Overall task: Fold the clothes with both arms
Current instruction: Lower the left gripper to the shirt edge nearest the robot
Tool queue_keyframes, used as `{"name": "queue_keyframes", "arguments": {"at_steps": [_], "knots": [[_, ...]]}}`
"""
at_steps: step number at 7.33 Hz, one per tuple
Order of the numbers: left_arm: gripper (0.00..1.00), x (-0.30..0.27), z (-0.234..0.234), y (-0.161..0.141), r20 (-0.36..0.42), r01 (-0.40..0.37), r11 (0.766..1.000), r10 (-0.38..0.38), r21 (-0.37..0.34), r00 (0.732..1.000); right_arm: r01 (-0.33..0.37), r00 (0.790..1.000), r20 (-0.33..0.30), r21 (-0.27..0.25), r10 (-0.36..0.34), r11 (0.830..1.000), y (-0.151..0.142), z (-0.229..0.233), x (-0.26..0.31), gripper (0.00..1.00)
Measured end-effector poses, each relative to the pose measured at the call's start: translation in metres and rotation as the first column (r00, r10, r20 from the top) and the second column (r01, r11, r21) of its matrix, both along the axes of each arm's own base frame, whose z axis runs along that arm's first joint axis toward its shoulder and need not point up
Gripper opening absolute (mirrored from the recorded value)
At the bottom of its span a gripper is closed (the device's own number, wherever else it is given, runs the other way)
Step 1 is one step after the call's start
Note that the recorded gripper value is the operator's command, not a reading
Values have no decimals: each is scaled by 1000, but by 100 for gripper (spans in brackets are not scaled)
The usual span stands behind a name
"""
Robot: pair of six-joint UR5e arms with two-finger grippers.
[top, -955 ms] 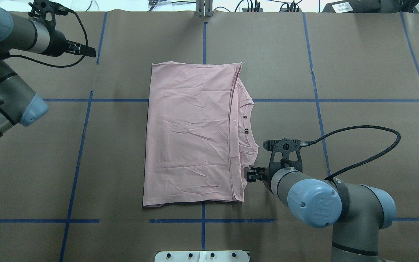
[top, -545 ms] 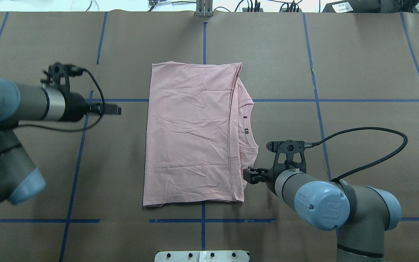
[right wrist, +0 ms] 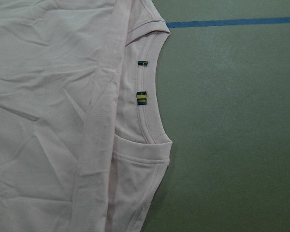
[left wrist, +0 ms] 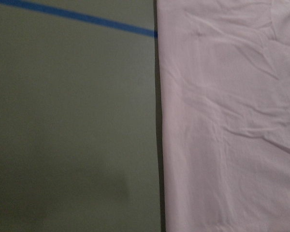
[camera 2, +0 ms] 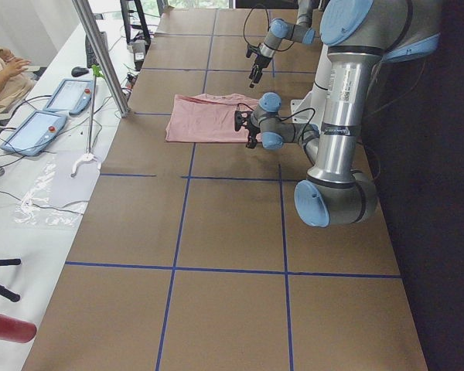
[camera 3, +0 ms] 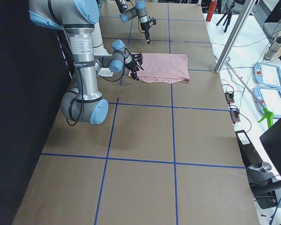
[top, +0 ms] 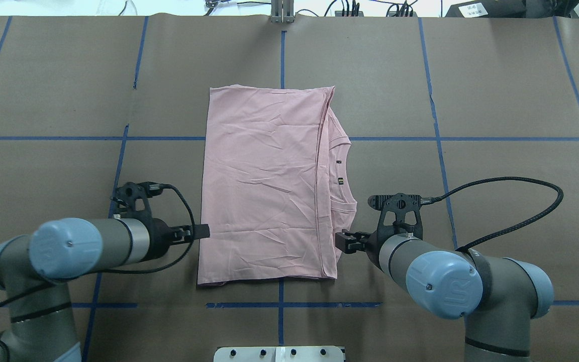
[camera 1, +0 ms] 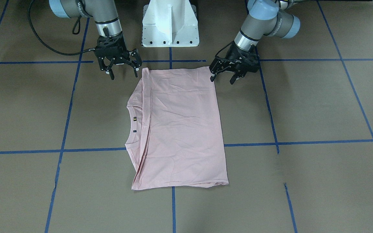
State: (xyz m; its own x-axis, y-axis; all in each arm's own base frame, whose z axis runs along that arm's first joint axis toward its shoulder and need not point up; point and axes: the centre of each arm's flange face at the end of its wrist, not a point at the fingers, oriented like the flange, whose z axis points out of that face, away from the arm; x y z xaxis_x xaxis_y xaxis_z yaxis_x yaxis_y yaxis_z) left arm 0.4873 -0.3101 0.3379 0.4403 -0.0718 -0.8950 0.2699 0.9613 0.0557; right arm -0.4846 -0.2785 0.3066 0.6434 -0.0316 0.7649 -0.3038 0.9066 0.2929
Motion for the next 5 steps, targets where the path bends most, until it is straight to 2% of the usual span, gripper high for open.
{"name": "queue_keyframes", "arguments": {"at_steps": [2, 5], "knots": [[100, 32, -19, 20, 64, -20, 999, 23, -42, 998, -4, 1000, 4, -5, 4, 1000, 1, 0, -1, 100], [100, 43, -19, 37, 88, -44, 997, 49, -58, 995, -3, 1000, 4, -6, 3, 1000, 3, 0, -2, 100]]}}
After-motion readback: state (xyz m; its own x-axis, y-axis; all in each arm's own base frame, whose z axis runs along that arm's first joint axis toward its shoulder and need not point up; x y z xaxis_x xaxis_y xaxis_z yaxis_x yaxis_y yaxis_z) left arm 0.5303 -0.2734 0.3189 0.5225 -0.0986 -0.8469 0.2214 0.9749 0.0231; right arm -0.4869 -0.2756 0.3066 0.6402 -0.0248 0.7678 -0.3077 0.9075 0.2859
